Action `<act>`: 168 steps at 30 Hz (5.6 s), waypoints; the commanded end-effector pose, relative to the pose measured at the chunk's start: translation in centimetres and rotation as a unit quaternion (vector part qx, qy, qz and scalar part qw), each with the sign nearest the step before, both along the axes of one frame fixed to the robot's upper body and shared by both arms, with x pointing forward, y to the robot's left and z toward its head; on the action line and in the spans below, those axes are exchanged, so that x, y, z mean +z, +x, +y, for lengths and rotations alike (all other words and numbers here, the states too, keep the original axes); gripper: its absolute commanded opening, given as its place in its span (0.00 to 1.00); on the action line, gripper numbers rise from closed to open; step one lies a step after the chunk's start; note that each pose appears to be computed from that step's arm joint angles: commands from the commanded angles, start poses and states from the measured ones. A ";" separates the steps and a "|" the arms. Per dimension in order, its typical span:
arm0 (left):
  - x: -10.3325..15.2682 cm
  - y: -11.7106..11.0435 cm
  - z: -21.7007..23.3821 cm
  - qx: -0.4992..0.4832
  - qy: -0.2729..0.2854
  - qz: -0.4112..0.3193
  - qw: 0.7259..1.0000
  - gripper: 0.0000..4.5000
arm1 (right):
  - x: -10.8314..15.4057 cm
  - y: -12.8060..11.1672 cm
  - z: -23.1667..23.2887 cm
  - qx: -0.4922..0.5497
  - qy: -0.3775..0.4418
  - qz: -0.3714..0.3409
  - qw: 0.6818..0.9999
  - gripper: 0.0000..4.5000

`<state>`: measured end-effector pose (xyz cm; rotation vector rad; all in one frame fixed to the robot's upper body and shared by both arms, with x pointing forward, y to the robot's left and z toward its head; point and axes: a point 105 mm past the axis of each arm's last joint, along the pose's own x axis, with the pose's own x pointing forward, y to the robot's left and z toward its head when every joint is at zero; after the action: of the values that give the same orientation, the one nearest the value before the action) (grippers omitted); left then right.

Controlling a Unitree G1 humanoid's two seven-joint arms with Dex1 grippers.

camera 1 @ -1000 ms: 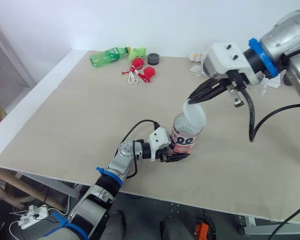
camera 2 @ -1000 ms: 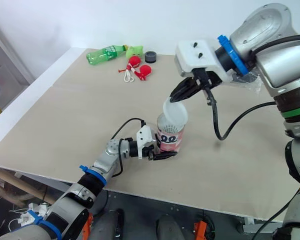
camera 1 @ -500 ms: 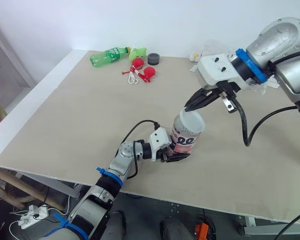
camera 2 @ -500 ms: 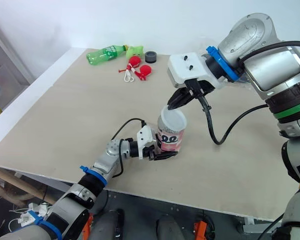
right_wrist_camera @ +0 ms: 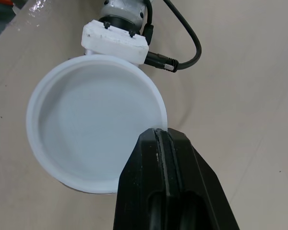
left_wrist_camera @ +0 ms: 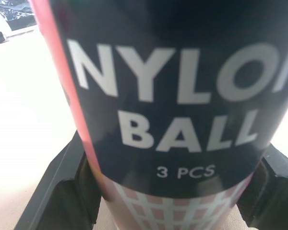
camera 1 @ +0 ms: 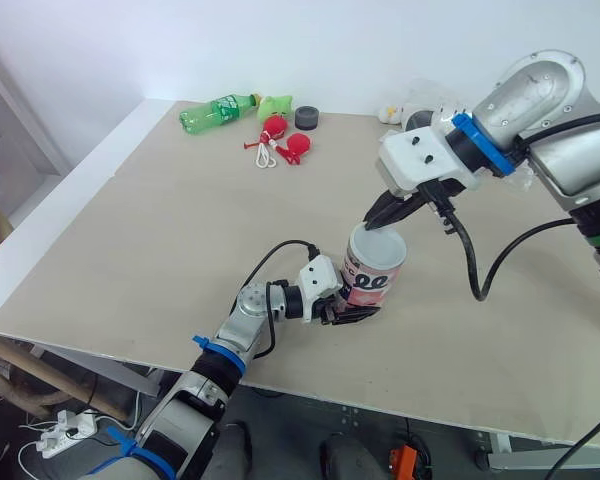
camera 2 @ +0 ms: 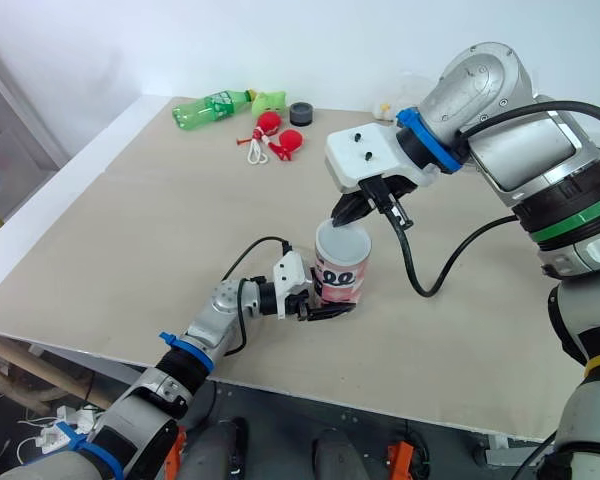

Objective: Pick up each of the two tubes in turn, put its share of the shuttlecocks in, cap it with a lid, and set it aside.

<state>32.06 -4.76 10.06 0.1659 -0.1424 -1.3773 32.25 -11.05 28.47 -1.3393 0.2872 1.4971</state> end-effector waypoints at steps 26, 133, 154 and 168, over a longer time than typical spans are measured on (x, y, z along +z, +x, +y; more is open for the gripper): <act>-2.7 -0.3 0.5 0.006 0.041 0.037 0.998 0.68 | 4.3 -0.9 0.7 0.018 0.047 -0.034 0.998 0.89; 0.3 -0.5 10.5 0.002 0.051 0.028 0.998 0.99 | -12.7 -8.8 -4.1 -0.420 0.516 0.061 0.744 1.00; 9.9 -3.6 14.0 -0.014 0.004 0.047 0.999 0.99 | -18.0 -4.5 -0.8 -0.409 0.548 0.039 0.729 1.00; 9.0 -3.4 13.6 -0.010 0.018 0.040 0.999 1.00 | -18.8 -2.8 1.2 -0.401 0.567 0.043 0.718 0.85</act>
<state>28.86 9.03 18.49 0.1022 -0.0121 -1.3976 29.37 -10.22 9.09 -0.0412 -0.0066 0.6664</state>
